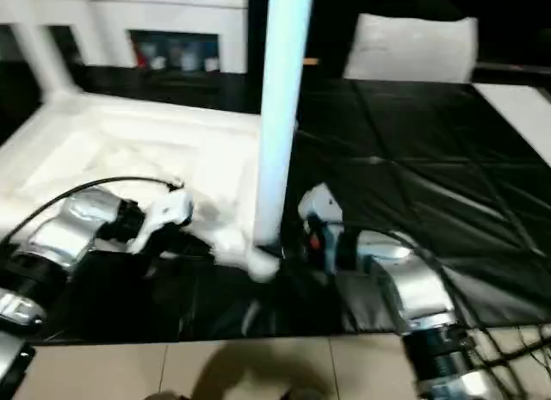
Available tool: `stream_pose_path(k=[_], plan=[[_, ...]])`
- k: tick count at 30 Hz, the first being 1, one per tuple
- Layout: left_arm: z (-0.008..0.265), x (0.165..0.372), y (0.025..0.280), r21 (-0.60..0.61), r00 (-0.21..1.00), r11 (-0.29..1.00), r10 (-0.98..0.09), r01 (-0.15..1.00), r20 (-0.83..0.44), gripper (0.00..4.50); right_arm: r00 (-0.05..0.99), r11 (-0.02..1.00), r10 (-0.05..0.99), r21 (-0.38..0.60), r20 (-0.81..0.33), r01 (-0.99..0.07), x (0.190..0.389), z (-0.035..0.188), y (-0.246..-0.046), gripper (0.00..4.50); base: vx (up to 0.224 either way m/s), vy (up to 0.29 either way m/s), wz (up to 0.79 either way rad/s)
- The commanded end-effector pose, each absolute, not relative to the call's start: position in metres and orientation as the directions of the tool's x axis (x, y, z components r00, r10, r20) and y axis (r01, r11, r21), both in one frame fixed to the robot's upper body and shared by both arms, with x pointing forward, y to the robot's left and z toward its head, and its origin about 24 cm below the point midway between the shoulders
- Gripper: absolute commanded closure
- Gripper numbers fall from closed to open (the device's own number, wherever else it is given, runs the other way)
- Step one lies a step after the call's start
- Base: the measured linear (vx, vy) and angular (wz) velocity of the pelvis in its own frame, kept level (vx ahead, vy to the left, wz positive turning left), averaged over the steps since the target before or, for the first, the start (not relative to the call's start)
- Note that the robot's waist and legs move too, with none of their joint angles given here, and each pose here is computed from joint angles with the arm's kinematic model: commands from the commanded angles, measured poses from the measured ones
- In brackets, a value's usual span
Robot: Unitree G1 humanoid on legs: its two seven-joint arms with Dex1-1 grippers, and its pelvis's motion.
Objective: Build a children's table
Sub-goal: Rotate leg to tighten
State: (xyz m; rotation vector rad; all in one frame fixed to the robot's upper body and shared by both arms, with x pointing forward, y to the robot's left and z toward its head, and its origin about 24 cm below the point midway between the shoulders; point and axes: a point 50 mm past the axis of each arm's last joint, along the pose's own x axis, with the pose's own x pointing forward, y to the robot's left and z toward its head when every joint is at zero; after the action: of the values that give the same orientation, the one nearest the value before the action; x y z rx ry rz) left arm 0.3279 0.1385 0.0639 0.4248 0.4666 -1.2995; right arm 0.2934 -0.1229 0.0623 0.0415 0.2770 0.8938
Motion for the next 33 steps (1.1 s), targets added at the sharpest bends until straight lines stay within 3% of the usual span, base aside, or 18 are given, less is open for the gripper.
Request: stream_pose_path(k=[1, 5, 11, 12, 14, 16, 18, 21, 27, 29, 31, 33], plan=[[0.069, 0.330, 0.085, 0.050, 0.277, 0.284, -0.857, 0.957, -0.435, 4.50, 0.554, 0.608, 0.790, 0.224, -0.262, -0.761, 0.289, 0.048, -0.072, 2.56, 0.000, 0.000, 0.00], [0.077, 0.337, 0.054, 0.059, 0.432, 0.445, -0.814, 0.893, -0.388, 4.50, 0.698, 0.752, 0.659, 0.244, -0.280, -0.612, 0.303, 0.048, -0.044, 2.57, 0.000, 0.000, 0.00], [0.079, 0.335, 0.039, 0.088, 0.451, 0.456, -0.801, 0.886, -0.393, 4.50, 0.744, 0.779, 0.625, 0.246, -0.235, -0.577, 0.309, 0.058, -0.035, 2.57, 0.000, 0.000, 0.00], [0.079, 0.335, 0.039, 0.088, 0.451, 0.456, -0.801, 0.886, -0.393, 4.50, 0.744, 0.779, 0.625, 0.246, -0.235, -0.577, 0.309, 0.058, -0.035, 2.23, 0.000, 0.000, 0.00], [0.074, 0.333, 0.045, 0.111, 0.444, 0.442, -0.787, 0.890, -0.428, 4.50, 0.752, 0.784, 0.620, 0.224, -0.224, -0.579, 0.309, 0.058, -0.040, 2.23, 0.000, 0.000, 0.00], [0.069, 0.331, 0.055, 0.120, 0.427, 0.423, -0.777, 0.898, -0.463, 4.50, 0.758, 0.784, 0.619, 0.217, -0.207, -0.582, 0.309, 0.059, -0.049, 1.83, 0.000, 0.000, 0.00], [0.066, 0.331, 0.063, 0.117, 0.419, 0.417, -0.772, 0.901, -0.478, 4.50, 0.760, 0.784, 0.619, 0.218, -0.201, -0.581, 0.308, 0.060, -0.056, 1.81, 0.000, 0.000, 0.00], [0.063, 0.330, 0.085, 0.127, 0.399, 0.390, -0.773, 0.912, -0.493, 4.50, 0.745, 0.762, 0.646, 0.212, -0.168, -0.612, 0.306, 0.065, -0.073, 1.39, 0.000, 0.000, 0.00], [0.063, 0.322, 0.122, 0.121, 0.307, 0.286, -0.809, 0.951, -0.501, 4.50, 0.618, 0.635, 0.771, 0.111, -0.152, -0.765, 0.296, 0.075, -0.103, 0.94, 0.000, 0.000, 0.00], [0.059, 0.315, 0.137, 0.115, 0.227, 0.196, -0.806, 0.974, -0.547, 4.50, 0.531, 0.547, 0.830, 0.061, -0.174, -0.835, 0.291, 0.077, -0.114, 0.85, 0.000, 0.000, 0.00], [0.058, 0.311, 0.142, 0.111, 0.180, 0.142, -0.808, 0.984, -0.562, 4.50, 0.493, 0.509, 0.849, 0.049, -0.189, -0.859, 0.289, 0.077, -0.118, 0.56, 0.000, 0.000, 0.00], [0.059, 0.306, 0.150, 0.072, 0.102, 0.074, -0.815, 0.995, -0.571, 4.50, 0.417, 0.436, 0.885, 0.052, -0.209, -0.899, 0.286, 0.078, -0.122, 0.53, 0.000, 0.000, 0.00]])
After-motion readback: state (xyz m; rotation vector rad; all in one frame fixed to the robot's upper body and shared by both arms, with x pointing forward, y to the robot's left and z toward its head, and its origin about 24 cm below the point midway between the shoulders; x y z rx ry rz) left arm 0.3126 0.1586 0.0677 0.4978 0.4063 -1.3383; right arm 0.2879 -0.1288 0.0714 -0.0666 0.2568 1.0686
